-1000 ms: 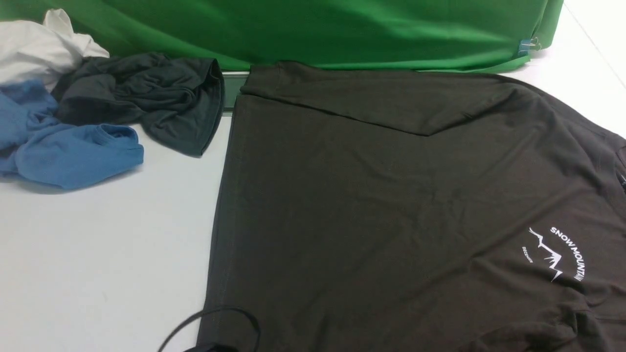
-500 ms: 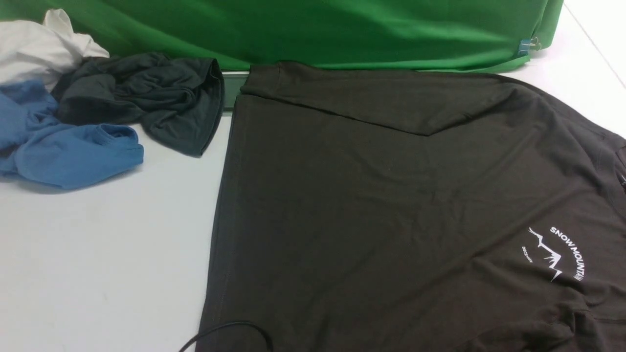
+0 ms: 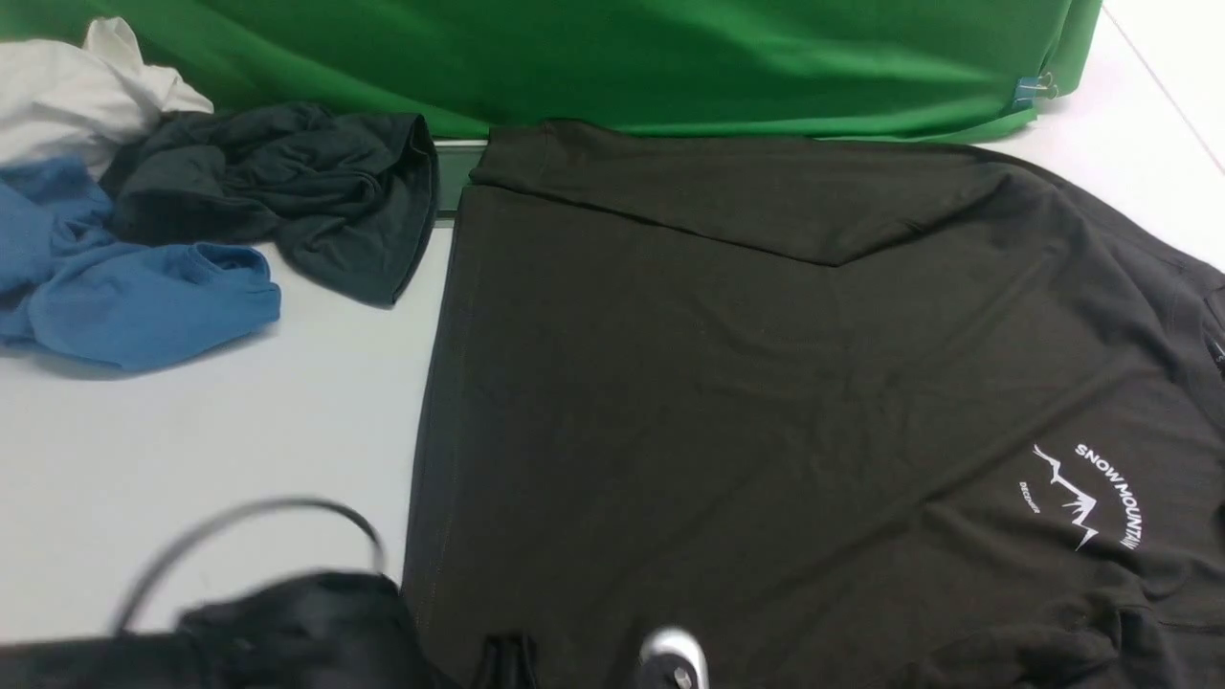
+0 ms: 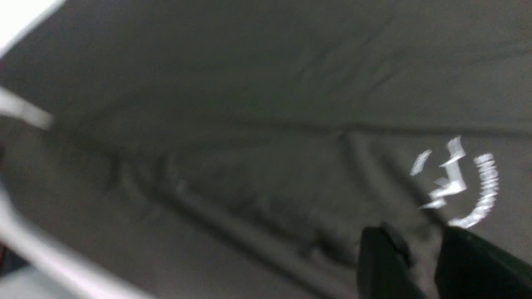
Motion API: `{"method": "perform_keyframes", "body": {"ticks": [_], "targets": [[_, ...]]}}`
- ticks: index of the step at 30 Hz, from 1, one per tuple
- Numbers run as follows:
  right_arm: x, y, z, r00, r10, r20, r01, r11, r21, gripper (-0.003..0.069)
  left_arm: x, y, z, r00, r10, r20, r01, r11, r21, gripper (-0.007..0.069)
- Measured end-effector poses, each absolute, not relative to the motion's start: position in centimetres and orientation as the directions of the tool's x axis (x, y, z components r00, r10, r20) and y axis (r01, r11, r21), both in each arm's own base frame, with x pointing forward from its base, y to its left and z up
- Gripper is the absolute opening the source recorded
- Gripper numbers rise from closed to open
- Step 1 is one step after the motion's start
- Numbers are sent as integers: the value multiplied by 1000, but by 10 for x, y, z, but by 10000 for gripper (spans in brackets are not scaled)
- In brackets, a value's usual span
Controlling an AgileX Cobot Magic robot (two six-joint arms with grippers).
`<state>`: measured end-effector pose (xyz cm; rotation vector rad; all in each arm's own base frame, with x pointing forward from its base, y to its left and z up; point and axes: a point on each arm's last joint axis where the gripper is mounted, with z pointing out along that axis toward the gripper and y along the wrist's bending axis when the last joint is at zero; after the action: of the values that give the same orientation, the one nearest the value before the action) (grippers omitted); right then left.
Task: Fold a long-sleeved shirt on a white desktop.
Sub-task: 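Grasp the left edge of the dark T-shirt lying flat on the table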
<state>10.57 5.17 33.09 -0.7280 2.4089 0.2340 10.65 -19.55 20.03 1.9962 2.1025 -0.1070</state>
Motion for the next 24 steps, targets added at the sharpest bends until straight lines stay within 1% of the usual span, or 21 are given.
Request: {"method": "perform_keyframes", "body": {"ticks": [2, 3, 4, 5, 6, 7, 8, 9, 10, 12, 13, 14, 15, 16, 20, 24], "targets": [[106, 58, 326, -648, -517, -559, -618, 786, -11, 227, 107, -193, 204, -50, 970, -236, 991, 77, 108, 43], [106, 64, 320, -633, -568, -526, -664, 748, -10, 230, 107, -193, 206, -52, 968, -246, 991, 80, 108, 43], [105, 65, 318, -630, -581, -515, -674, 739, -9, 230, 107, -192, 206, -53, 967, -248, 991, 82, 108, 43], [102, 73, 304, -595, -663, -454, -743, 670, -4, 244, 106, -191, 209, -64, 962, -265, 990, 94, 101, 43], [101, 76, 294, -580, -699, -419, -769, 640, -3, 253, 106, -191, 211, -69, 960, -272, 990, 99, 98, 43], [96, 81, 278, -529, -768, -360, -821, 570, -9, 283, 105, -191, 212, -76, 957, -280, 990, 106, 91, 42], [93, 82, 265, -491, -813, -312, -853, 521, -15, 307, 104, -190, 214, -81, 955, -287, 990, 110, 87, 42], [92, 84, 262, -473, -828, -301, -865, 501, -18, 314, 104, -190, 214, -81, 955, -287, 990, 110, 87, 42], [88, 85, 247, -402, -883, -243, -905, 424, -43, 365, 103, -189, 216, -86, 951, -296, 990, 115, 81, 42], [83, 87, 224, -282, -945, -168, -950, 299, -90, 447, 102, -188, 219, -86, 949, -304, 990, 116, 82, 42], [82, 87, 214, -222, -965, -142, -963, 240, -121, 480, 102, -188, 222, -84, 947, -309, 990, 116, 84, 42], [81, 88, 208, -182, -975, -129, -970, 200, -140, 495, 101, -188, 223, -84, 948, -307, 990, 114, 83, 42], [81, 88, 207, -179, -976, -127, -970, 197, -145, 495, 102, -188, 224, -83, 947, -311, 990, 114, 84, 42], [81, 91, 197, -127, -984, -123, -974, 147, -171, 510, 102, -188, 228, -79, 947, -313, 990, 111, 85, 42], [87, 95, 181, -76, -989, -124, -971, 101, -216, 508, 102, -190, 234, -78, 942, -327, 990, 113, 88, 42], [94, 100, 170, -57, -996, -69, -969, 72, -238, 495, 101, -189, 234, -82, 946, -314, 991, 112, 78, 42]]}}
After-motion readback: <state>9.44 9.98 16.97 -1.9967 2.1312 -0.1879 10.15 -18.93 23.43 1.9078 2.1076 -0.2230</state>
